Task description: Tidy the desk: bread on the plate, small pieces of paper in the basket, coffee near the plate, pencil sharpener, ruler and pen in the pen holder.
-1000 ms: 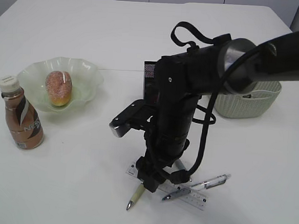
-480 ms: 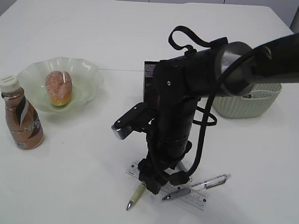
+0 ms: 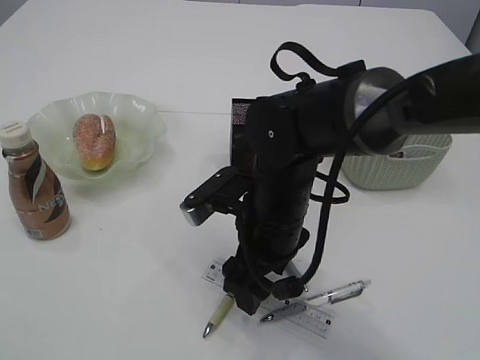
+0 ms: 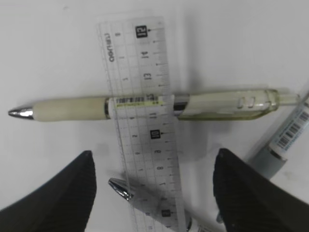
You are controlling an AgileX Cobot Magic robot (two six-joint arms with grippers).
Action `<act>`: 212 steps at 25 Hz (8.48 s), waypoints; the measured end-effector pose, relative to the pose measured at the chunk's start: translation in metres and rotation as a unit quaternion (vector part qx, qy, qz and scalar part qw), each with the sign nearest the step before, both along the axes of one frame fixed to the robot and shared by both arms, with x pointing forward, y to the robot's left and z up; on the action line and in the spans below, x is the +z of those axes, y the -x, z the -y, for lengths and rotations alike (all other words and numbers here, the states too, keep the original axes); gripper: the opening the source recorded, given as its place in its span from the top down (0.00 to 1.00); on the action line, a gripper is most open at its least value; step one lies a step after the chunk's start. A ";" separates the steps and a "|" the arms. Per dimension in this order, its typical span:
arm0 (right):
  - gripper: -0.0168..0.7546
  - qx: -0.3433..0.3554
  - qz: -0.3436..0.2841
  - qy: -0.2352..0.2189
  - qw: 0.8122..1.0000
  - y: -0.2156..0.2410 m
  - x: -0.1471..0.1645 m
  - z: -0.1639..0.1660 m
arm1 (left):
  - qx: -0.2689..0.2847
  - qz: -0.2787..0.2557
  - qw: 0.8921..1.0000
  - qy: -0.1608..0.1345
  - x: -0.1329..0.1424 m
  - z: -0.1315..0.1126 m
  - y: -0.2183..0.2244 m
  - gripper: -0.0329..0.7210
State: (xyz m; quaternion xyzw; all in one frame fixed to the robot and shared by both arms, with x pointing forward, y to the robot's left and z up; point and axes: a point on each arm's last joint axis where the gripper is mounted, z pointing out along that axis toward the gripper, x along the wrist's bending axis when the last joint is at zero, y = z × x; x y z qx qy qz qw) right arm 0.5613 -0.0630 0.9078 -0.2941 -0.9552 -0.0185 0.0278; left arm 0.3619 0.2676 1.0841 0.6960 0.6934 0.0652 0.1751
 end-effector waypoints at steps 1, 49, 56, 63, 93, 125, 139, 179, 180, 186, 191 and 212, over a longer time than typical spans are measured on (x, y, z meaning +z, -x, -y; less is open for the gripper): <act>0.22 -0.001 -0.001 -0.001 1.000 0.000 0.000 0.000 | 0.000 0.000 1.000 -0.001 0.000 0.000 0.000 0.45; 0.43 -0.007 -0.025 0.002 1.000 -0.005 -0.008 -0.006 | 0.000 0.000 1.000 -0.002 0.000 0.000 0.000 0.45; 0.43 -0.006 -0.024 0.004 1.000 -0.005 -0.008 -0.006 | 0.000 0.000 1.000 -0.002 0.000 0.000 0.000 0.45; 0.43 -0.006 -0.023 0.003 1.000 -0.005 -0.008 -0.006 | 0.000 0.001 1.000 -0.004 0.000 -0.001 0.000 0.45; 0.43 -0.013 -0.015 0.001 1.000 -0.006 -0.008 -0.006 | -0.001 0.004 1.000 -0.016 0.000 -0.003 -0.001 0.45; 0.61 -0.022 -0.025 0.015 0.999 -0.008 -0.017 -0.006 | 0.000 0.005 1.000 -0.021 0.000 -0.004 -0.001 0.45; 0.61 -0.023 -0.042 0.022 0.999 -0.017 0.010 -0.013 | 0.000 0.007 0.999 -0.033 0.000 -0.006 -0.001 0.45; 0.61 -0.126 0.246 -0.225 0.934 0.011 0.106 0.009 | 0.000 0.009 0.999 -0.042 0.000 -0.007 -0.002 0.43; 0.61 -0.128 0.261 -0.235 0.927 0.011 0.105 0.009 | 0.000 0.009 0.999 -0.042 0.000 -0.007 -0.002 0.41; 0.61 -0.138 0.345 -0.284 0.884 -0.004 0.110 0.014 | 0.000 0.009 0.999 -0.042 0.000 -0.007 -0.002 0.45; 0.61 -0.177 0.414 -0.318 0.834 -0.026 0.123 0.034 | 0.000 0.009 0.999 -0.042 0.000 -0.007 -0.002 0.45; 0.61 -0.215 0.561 -0.392 0.696 -0.087 0.101 0.033 | 0.001 0.009 0.999 -0.042 0.000 -0.007 -0.002 0.45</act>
